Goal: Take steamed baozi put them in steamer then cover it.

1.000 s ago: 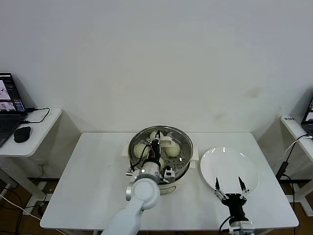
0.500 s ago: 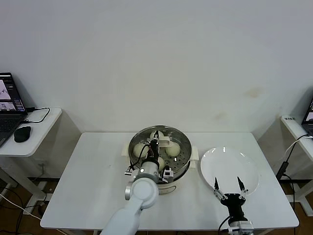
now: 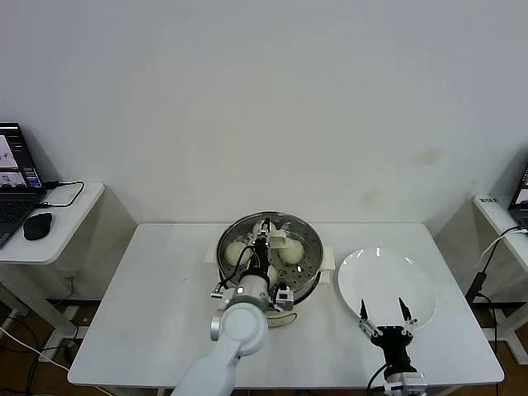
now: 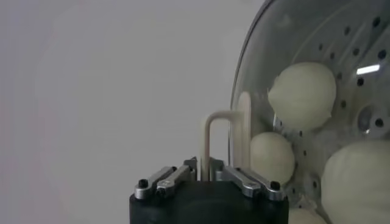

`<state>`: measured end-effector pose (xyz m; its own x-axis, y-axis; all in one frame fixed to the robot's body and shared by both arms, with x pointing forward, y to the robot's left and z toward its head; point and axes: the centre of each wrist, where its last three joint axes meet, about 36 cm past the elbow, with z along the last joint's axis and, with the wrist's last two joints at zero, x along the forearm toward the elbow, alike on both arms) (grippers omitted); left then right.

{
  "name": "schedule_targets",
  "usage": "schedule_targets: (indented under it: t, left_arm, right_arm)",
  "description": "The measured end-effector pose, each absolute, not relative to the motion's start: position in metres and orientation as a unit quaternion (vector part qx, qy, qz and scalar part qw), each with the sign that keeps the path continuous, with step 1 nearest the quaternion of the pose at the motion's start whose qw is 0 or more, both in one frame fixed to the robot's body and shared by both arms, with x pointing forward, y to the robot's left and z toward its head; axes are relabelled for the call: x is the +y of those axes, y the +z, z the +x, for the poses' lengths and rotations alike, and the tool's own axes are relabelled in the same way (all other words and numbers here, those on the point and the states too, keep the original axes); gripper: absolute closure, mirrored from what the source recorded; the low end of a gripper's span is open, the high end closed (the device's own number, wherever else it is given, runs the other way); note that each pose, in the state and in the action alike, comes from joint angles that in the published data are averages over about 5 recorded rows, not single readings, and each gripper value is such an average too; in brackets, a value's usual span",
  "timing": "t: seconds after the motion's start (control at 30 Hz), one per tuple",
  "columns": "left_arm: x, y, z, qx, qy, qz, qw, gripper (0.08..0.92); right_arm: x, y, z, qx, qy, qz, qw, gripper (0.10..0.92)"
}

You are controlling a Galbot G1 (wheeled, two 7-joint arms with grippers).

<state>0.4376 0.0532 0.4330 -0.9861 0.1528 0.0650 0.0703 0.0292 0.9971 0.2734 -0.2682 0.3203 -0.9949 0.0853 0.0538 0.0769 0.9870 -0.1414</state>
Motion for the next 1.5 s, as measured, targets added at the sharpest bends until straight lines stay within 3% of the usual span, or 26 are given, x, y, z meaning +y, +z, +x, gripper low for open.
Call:
schedule_targets:
  t: [0.37, 0.5, 0.8, 0.97, 1.27, 1.5]
  left_arm:
    - [0.071, 0.444, 0.407, 0.738, 0.669, 0.082, 0.040, 0.266]
    - [0.086, 0.449, 0.388, 0.757, 0.645, 0.091, 0.045, 0.189]
    - [0.134, 0.456, 0.346, 0.845, 0.519, 0.102, 0.080, 0.177]
    - [0.168, 0.451, 0.329, 0.913, 0.387, 0.088, 0.092, 0.177]
    - [0.214, 0.439, 0.297, 0.985, 0.156, 0.038, 0.058, 0.177]
    - [0.236, 0.424, 0.277, 0.997, 0.066, -0.002, 0.036, 0.177]
  right_arm:
    - [-0.269, 0.319, 0.272, -0.996, 0.070, -0.039, 0.033, 0.200]
    - [-0.270, 0.319, 0.270, -0.996, 0.071, -0.037, 0.034, 0.200]
    - [-0.272, 0.326, 0.268, -0.997, 0.072, -0.030, 0.029, 0.200]
    - [-0.274, 0.330, 0.263, -0.997, 0.073, -0.025, 0.026, 0.199]
    - [-0.277, 0.342, 0.253, -0.998, 0.065, -0.009, 0.019, 0.199]
    - [-0.279, 0.348, 0.245, -0.998, 0.060, 0.006, 0.023, 0.200]
